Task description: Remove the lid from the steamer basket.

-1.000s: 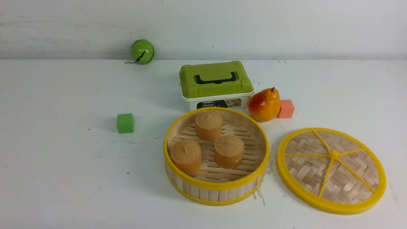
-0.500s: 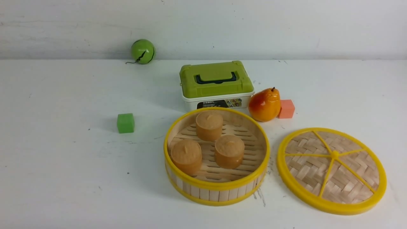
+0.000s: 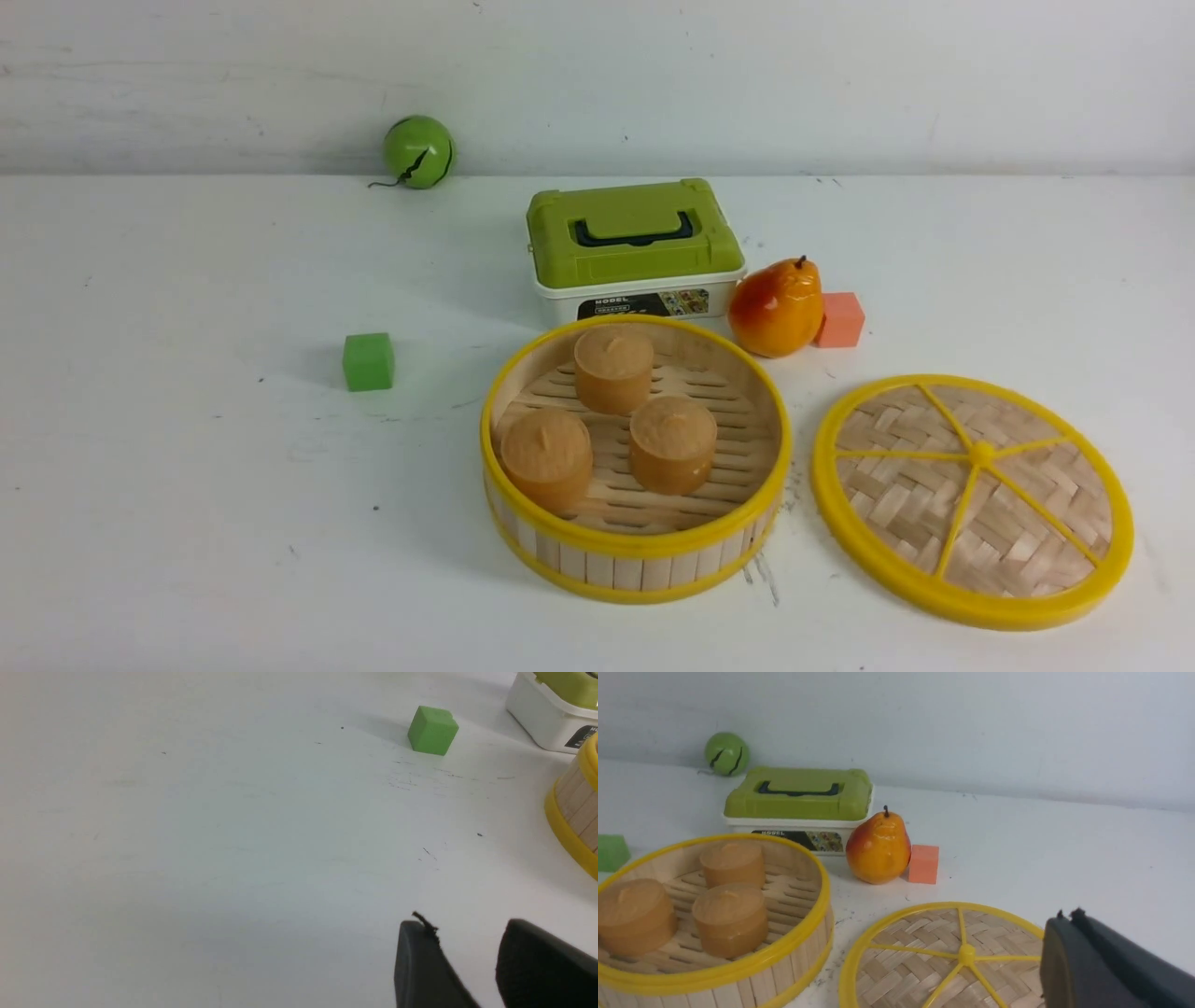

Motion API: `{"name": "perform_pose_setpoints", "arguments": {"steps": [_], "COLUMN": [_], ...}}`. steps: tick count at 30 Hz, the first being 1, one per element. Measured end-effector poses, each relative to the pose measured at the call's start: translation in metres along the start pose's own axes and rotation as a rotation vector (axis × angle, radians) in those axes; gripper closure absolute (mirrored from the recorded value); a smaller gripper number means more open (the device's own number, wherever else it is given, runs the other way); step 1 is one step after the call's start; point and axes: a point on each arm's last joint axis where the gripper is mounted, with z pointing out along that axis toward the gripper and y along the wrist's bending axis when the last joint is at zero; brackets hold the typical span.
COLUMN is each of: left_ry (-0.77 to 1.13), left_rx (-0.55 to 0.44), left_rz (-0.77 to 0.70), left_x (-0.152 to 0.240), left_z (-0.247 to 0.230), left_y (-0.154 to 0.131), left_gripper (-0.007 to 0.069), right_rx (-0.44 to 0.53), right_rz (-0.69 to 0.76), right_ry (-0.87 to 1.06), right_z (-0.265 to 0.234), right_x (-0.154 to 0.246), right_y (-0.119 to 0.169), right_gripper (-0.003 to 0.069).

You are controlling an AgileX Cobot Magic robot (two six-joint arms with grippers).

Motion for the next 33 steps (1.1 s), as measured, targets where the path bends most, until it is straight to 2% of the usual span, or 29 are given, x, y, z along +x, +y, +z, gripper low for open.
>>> {"name": "perform_pose_setpoints", "arguments": {"steps": [1,2,6,10,16,21,33], "left_ry": [0.000,0.000,-0.001,-0.001,-0.001,-0.001,-0.001], "left_rx": [0.000,0.000,0.000,0.000,0.000,0.000,0.000], "left_rz": [0.000,0.000,0.000,0.000,0.000,0.000,0.000], "left_x": [0.000,0.000,0.000,0.000,0.000,0.000,0.000], "left_z": [0.000,0.000,0.000,0.000,0.000,0.000,0.000], "left_y": [0.000,0.000,0.000,0.000,0.000,0.000,0.000], "left_gripper": [0.0386,0.0386,0.0386,0.0386,0.0386,0.0386,0.0386], "right_rx": [-0.045,0.025,0.060,0.106,0.139,0.160,0.179], "right_rz": [0.015,0.037,0.087,0.078,0.062,0.110,0.143], "right_ry": [-0.037,-0.060,-0.050,0.028,0.138,0.214,0.247], "right_z": [-0.006,-0.009,-0.018,-0.021,-0.022,-0.024,-0.025], "right_x": [0.018,0.029,0.047,0.056,0.066,0.073,0.074], "right_y": [-0.003,-0.004,-0.007,-0.009,-0.011,-0.012,-0.013], "right_gripper": [0.0678,0.0678,0.0678,0.0678,0.0678,0.0678,0.0678]}}
